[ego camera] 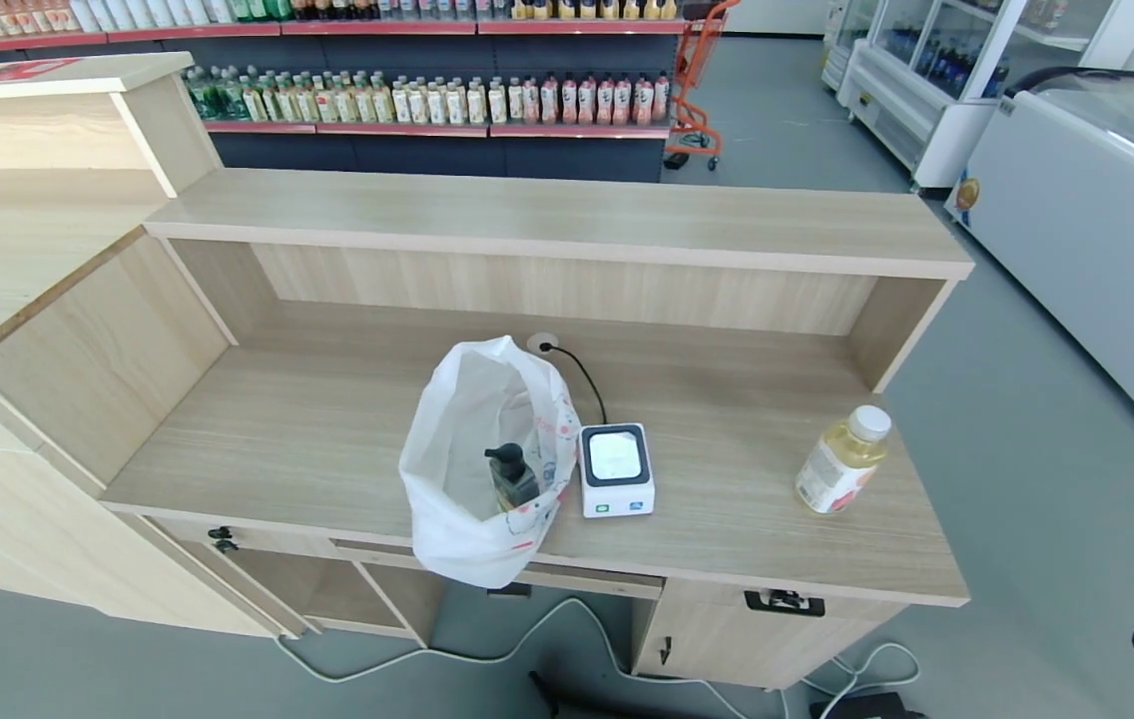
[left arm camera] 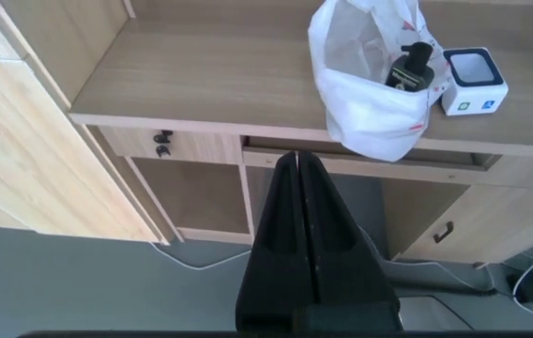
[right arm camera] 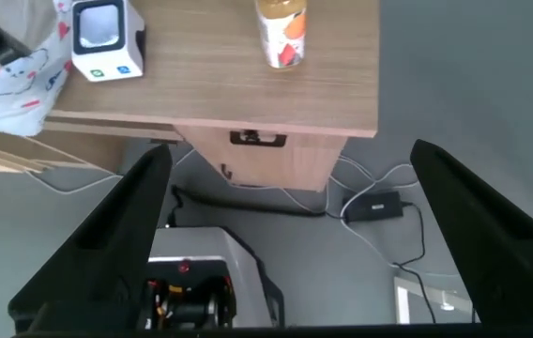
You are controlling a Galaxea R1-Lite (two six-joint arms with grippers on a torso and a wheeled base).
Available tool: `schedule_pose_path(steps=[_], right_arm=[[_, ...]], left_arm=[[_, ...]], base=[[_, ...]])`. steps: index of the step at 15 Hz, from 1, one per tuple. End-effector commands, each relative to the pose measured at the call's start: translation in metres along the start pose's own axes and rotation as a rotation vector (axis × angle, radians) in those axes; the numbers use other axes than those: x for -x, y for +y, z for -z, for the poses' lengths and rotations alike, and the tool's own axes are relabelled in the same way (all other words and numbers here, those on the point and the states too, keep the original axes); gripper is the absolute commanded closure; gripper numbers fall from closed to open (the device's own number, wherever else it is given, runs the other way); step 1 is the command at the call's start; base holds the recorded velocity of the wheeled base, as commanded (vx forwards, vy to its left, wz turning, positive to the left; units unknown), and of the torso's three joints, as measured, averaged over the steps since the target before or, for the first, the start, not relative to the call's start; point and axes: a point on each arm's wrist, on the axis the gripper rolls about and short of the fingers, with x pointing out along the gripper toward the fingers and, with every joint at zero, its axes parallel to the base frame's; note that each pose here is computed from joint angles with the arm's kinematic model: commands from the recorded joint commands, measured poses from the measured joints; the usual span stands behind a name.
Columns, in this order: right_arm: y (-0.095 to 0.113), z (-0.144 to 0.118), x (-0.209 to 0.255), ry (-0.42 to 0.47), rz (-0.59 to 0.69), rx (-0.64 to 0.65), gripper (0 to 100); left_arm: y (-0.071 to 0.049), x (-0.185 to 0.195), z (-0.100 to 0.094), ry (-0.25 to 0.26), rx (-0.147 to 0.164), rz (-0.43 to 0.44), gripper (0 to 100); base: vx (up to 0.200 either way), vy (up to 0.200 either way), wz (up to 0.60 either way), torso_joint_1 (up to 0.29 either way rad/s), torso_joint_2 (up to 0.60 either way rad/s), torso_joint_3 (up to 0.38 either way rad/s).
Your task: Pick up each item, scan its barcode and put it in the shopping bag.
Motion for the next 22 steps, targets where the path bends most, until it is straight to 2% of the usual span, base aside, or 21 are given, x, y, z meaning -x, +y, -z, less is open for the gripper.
schedule_pose_path(steps=[1,8,12,16,22], right_arm=[[-0.002,-0.001,-0.007,0.037,0.043,-0.009,0],[-0.002,-0.003,-0.008,0.034,0.039,-0.010,0],[-0.002,-0.003,-0.007,0.033,0.039,-0.010,0],[-0.002,-0.001,-0.008,0.040,0.040,-0.010,0],[-0.002,0.001,-0.018,0.111,0.047,-0.005,0]], left_arm=[[0.000,0.000,0.000,0.001,0.000,0.000,100],[0.000,0.000,0.000,-0.001,0.004,0.000,100],[0.000,0.000,0.000,0.001,0.004,0.000,100],[0.000,0.000,0.000,0.001,0.006,-0.001,100],[0.000,0.000,0.000,0.002,0.006,-0.001,100]], base=[[0.000,-0.200,0.00,0.007,0.00,0.012],[0.000,-0.200,0.00,0.004,0.00,0.000],[0.000,0.000,0.00,0.000,0.00,0.000],[0.200,0.000,0.00,0.000,0.00,0.004],[0.033,0.000,0.00,0.002,0.00,0.000]])
